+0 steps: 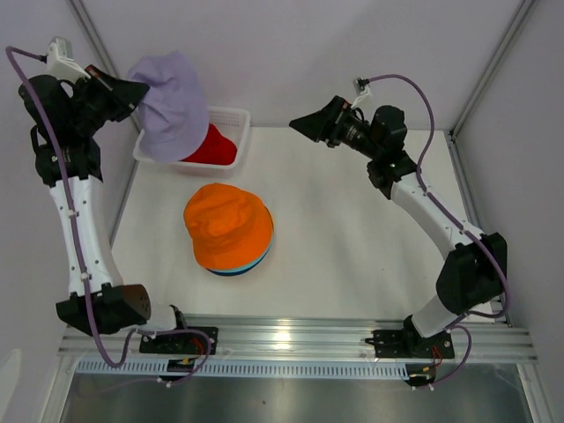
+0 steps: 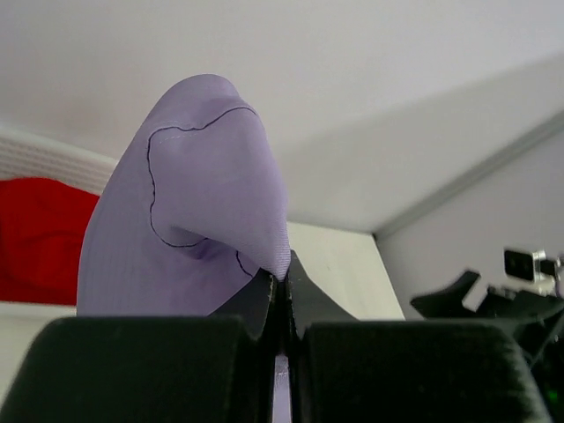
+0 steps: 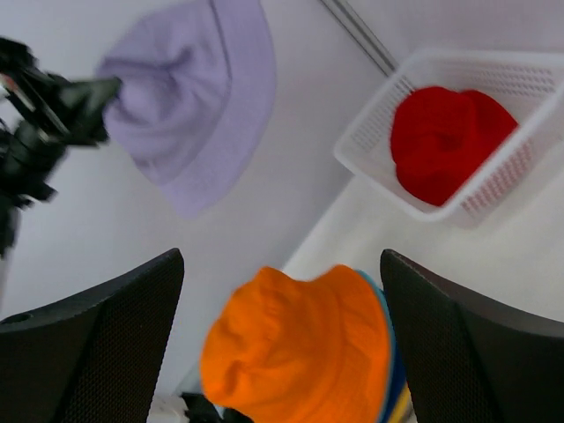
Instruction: Stack the hats
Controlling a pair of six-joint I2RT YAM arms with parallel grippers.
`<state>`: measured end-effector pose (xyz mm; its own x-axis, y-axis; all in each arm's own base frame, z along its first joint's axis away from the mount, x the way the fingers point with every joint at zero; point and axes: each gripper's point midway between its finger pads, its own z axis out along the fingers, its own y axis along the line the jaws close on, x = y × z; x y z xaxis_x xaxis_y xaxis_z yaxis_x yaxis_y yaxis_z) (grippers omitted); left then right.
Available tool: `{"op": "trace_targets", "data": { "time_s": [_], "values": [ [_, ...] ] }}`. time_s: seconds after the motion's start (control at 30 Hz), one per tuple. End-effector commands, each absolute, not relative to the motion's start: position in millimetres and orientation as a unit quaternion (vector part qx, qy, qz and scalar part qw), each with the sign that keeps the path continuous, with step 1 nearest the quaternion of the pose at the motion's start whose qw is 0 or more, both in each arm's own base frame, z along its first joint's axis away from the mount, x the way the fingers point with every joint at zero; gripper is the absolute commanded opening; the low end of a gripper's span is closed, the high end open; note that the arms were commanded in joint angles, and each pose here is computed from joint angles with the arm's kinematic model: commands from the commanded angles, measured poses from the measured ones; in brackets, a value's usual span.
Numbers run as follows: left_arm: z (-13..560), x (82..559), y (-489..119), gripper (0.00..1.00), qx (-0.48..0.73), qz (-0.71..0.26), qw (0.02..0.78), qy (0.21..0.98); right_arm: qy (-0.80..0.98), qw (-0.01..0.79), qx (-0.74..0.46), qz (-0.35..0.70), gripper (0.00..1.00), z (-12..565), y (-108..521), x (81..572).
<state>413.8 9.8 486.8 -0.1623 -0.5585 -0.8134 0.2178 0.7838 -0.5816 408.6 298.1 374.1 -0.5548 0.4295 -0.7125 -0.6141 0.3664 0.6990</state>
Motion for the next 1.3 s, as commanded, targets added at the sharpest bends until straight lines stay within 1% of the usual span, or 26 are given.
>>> {"op": "trace_targets", "data": {
  "time_s": [0.0,0.03,0.07,0.1,0.17,0.23,0.27,0.33,0.4,0.5,0.6,0.73,0.83,0.9,0.93,0.97,1.0,1.13,1.17,1.23,1.27],
  "values": [
    [467.2,370.4,-30.0,0.01,-0.076,-0.371,0.571,0.728,0.637,0.466,-0.016,0.614,0.96,413.9,309.3,379.7],
    [471.1,361.8,-35.9,0.01,-0.066,-0.378,0.574,0.723,0.601,0.479,-0.015,0.64,0.96,433.8,309.8,368.3],
    [483.7,341.4,-44.4,0.01,-0.055,-0.385,0.585,0.711,0.592,0.468,-0.001,0.656,0.97,432.2,314.2,361.7],
    [465.2,337.7,-47.2,0.01,-0.065,-0.394,0.569,0.719,0.592,0.437,0.028,0.677,0.98,418.0,327.2,351.2],
    [467.8,314.7,-55.1,0.01,-0.06,-0.398,0.579,0.709,0.572,0.424,0.043,0.701,0.98,418.7,337.7,340.7],
    [458.7,303.6,-61.0,0.01,-0.056,-0.406,0.572,0.711,0.573,0.399,0.05,0.714,0.98,409.2,356.2,329.2],
    [462.7,291.9,-65.3,0.01,-0.047,-0.406,0.577,0.707,0.578,0.39,0.042,0.716,0.98,401.3,366.2,326.4],
    [454.0,282.4,-69.8,0.01,-0.048,-0.411,0.561,0.717,0.57,0.391,0.002,0.723,0.99,400.6,382.5,312.2],
    [454.7,270.5,-75.2,0.01,-0.035,-0.413,0.558,0.718,0.576,0.378,-0.025,0.724,0.99,385.6,397.0,306.0],
    [442.0,261.3,-80.1,0.01,-0.036,-0.423,0.541,0.726,0.594,0.354,-0.03,0.722,0.99,365.0,412.4,304.7],
    [434.6,251.0,-84.2,0.01,-0.036,-0.426,0.537,0.728,0.59,0.34,-0.035,0.732,0.99,360.8,420.8,298.3],
    [427.3,244.5,-86.9,0.01,-0.038,-0.432,0.531,0.728,0.583,0.335,-0.046,0.739,0.98,365.9,426.7,293.0],
    [421.3,245.0,-87.4,0.01,-0.044,-0.436,0.523,0.731,0.587,0.333,-0.047,0.736,0.95,367.4,429.6,294.6],
    [421.0,246.1,-86.7,0.01,-0.048,-0.436,0.523,0.731,0.588,0.332,-0.059,0.735,0.88,366.7,432.0,292.4],
    [419.1,246.6,-85.4,0.01,-0.054,-0.432,0.522,0.733,0.583,0.333,-0.063,0.738,0.81,368.1,432.4,291.5],
    [418.2,247.3,-83.3,0.01,-0.053,-0.423,0.527,0.735,0.582,0.33,-0.066,0.74,0.65,367.8,432.6,290.0],
    [417.0,247.4,-82.9,0.01,-0.054,-0.42,0.527,0.737,0.582,0.326,-0.065,0.742,0.56,367.7,432.8,289.2],
    [409.1,249.5,-81.9,0.01,-0.058,-0.42,0.52,0.741,0.585,0.318,-0.082,0.742,0.3,367.5,437.9,287.5],
    [407.8,249.7,-81.1,0.01,-0.059,-0.417,0.521,0.743,0.586,0.312,-0.087,0.743,0.19,365.3,439.5,286.5],
    [405.2,249.0,-78.2,0.01,-0.058,-0.401,0.526,0.748,0.585,0.302,-0.09,0.747,0.08,367.1,441.1,283.6],
    [403.1,250.7,-74.3,0.01,-0.065,-0.388,0.53,0.751,0.586,0.3,-0.091,0.747,0.0,366.3,441.0,283.7]
  ]
}}
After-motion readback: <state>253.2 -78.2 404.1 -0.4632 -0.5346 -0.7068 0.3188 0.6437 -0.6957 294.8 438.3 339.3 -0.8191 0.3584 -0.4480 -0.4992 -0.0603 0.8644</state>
